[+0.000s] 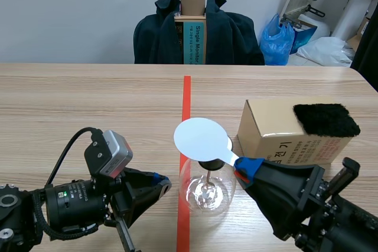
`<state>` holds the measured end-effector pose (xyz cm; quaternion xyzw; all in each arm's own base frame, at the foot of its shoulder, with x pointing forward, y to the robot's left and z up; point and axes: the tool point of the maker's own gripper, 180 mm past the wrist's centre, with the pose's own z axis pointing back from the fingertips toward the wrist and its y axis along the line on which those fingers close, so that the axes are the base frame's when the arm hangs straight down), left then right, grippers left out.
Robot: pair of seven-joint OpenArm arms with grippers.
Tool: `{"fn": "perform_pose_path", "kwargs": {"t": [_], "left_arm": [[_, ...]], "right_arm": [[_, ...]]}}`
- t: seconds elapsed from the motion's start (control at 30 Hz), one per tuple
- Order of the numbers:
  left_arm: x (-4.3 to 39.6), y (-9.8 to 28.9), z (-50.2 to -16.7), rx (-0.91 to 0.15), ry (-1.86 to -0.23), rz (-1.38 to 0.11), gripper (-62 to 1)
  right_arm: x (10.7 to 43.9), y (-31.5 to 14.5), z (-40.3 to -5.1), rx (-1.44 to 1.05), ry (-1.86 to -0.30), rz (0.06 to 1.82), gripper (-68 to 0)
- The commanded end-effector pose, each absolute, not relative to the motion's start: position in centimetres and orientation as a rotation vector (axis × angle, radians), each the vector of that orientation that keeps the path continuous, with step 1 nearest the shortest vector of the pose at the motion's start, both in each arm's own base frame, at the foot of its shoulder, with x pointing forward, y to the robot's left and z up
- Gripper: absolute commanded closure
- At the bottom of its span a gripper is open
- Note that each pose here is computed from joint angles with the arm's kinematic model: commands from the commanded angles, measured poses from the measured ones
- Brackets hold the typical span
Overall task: Do the electroscope experiment.
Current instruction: 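Move the plate toward and away from the electroscope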
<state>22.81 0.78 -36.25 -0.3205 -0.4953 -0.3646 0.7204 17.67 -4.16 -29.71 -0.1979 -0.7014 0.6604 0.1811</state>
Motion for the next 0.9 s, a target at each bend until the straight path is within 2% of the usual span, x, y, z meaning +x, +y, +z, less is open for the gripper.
{"fn": "perform_pose_path", "kwargs": {"t": [0.0, 0.53, 0.87], "left_arm": [[23.1, 0.5, -35.4, -0.722, -1.123, -0.802, -2.7], [23.1, 0.5, -35.4, -0.723, -1.123, -0.802, -2.7], [23.1, 0.5, -35.4, -0.723, -1.123, -0.802, -2.7]], "right_arm": [[18.2, -4.5, -28.7, -0.602, -2.006, 1.865, -0.8], [18.6, -4.7, -28.7, -0.623, -1.991, 1.848, -0.8], [21.3, -6.9, -28.2, -0.761, -1.887, 1.689, -0.8]]}}
